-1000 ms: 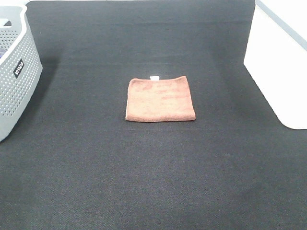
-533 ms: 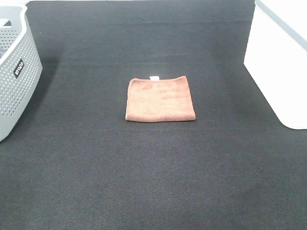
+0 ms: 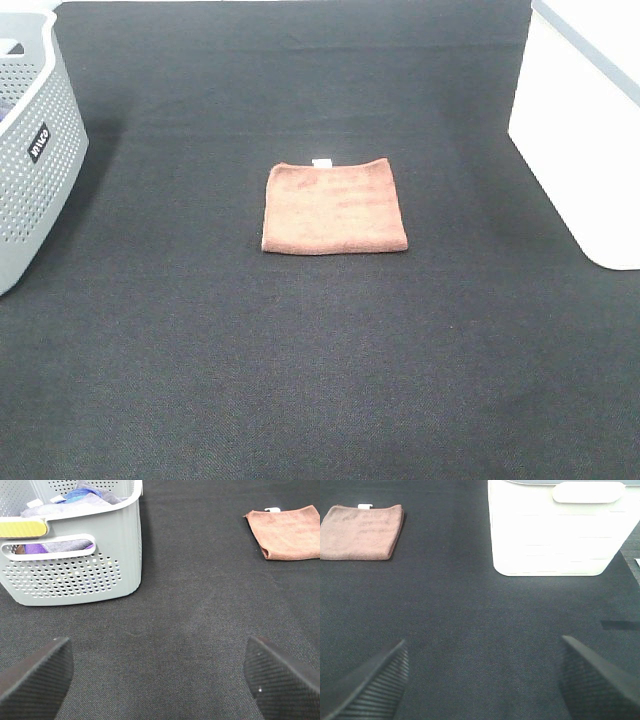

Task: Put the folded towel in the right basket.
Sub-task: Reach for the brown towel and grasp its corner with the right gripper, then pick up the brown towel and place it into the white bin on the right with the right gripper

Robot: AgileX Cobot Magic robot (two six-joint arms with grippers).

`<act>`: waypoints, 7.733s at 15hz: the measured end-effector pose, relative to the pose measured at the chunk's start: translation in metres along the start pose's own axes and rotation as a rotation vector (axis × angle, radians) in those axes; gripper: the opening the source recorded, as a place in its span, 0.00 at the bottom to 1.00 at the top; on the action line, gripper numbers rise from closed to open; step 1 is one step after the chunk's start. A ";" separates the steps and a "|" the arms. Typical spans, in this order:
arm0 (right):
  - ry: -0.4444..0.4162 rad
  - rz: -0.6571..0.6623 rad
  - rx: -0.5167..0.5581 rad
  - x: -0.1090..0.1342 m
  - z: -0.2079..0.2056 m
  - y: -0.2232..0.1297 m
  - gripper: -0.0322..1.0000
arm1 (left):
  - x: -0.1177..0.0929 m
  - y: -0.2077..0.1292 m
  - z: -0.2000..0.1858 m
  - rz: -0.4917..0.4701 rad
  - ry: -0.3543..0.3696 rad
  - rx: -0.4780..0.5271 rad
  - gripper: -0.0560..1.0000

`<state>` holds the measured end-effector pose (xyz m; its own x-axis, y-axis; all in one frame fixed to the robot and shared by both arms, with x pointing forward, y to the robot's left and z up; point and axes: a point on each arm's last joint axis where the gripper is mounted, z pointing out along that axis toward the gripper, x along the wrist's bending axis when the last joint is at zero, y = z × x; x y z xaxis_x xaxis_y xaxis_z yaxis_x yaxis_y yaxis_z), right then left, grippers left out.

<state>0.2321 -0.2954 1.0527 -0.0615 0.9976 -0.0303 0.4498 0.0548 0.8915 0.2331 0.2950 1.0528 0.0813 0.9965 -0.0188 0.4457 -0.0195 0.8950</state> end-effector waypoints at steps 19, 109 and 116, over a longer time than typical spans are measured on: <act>0.000 0.000 0.000 0.000 0.000 0.000 0.77 | 0.000 0.000 0.000 0.000 0.000 0.000 0.88; 0.449 -0.099 0.555 0.121 0.409 0.212 0.06 | 0.000 0.000 0.000 0.000 0.000 0.000 0.88; 0.139 -0.212 0.315 0.057 0.322 0.289 0.06 | 0.000 0.000 0.000 0.000 0.000 0.000 0.88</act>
<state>0.6453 -0.2094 1.1632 -0.2922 0.9490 -0.1182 0.6642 0.2903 0.6889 0.2331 0.2950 1.0528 0.0813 0.9965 -0.0188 0.4457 -0.0195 0.8950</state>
